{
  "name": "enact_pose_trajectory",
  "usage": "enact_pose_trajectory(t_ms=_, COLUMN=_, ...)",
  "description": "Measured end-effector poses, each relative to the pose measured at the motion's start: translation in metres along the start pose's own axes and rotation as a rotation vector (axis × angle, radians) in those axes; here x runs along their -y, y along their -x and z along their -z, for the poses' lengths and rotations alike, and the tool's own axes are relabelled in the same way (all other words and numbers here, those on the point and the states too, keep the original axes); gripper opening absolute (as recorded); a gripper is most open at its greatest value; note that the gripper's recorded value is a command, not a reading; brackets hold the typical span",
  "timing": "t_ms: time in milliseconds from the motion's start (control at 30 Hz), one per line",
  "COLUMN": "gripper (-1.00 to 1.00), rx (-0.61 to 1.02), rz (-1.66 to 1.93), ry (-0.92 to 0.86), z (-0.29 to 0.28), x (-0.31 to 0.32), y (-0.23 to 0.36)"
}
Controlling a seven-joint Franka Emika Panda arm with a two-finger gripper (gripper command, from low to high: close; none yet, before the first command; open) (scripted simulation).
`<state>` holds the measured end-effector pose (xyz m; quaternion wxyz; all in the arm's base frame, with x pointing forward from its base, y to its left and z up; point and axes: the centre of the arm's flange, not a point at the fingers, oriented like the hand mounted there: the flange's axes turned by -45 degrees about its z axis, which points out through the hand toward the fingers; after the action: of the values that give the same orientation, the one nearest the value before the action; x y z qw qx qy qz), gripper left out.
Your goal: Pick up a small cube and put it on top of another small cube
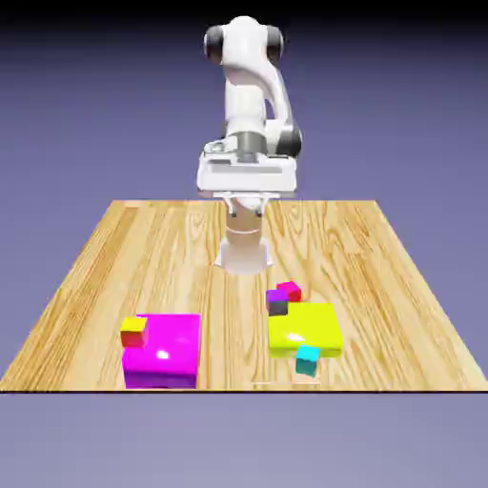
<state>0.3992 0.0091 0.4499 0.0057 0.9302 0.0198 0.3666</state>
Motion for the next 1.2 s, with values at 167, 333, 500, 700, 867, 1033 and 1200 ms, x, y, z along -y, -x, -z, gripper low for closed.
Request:
enact_pose_trajectory(t_ms=167, gripper=0.00, rx=0.192, rz=-0.056, ry=0.011, z=-0.056, x=0.019, y=-0.001)
enact_pose_trajectory(t_ms=333, gripper=0.00, rx=0.383, rz=-0.120, ry=0.024, z=-0.112, x=0.041, y=0.008)
enact_pose_trajectory(t_ms=500, gripper=0.00, rx=0.571, rz=-0.190, ry=0.036, z=-0.166, x=0.064, y=0.026)
enact_pose_trajectory(t_ms=700, gripper=0.00, rx=0.792, rz=-0.283, ry=0.052, z=-0.225, x=0.094, y=0.056)
enact_pose_trajectory(t_ms=867, gripper=0.00, rx=0.972, rz=-0.363, ry=0.064, z=-0.265, x=0.121, y=0.083)
enact_pose_trajectory(t_ms=1033, gripper=0.00, rx=1.012, rz=-0.383, ry=0.067, z=-0.295, x=0.131, y=0.116)
enact_pose_trajectory(t_ms=1200, gripper=-1.00, rx=1.012, rz=-0.383, ry=0.066, z=-0.304, x=0.133, y=0.129)
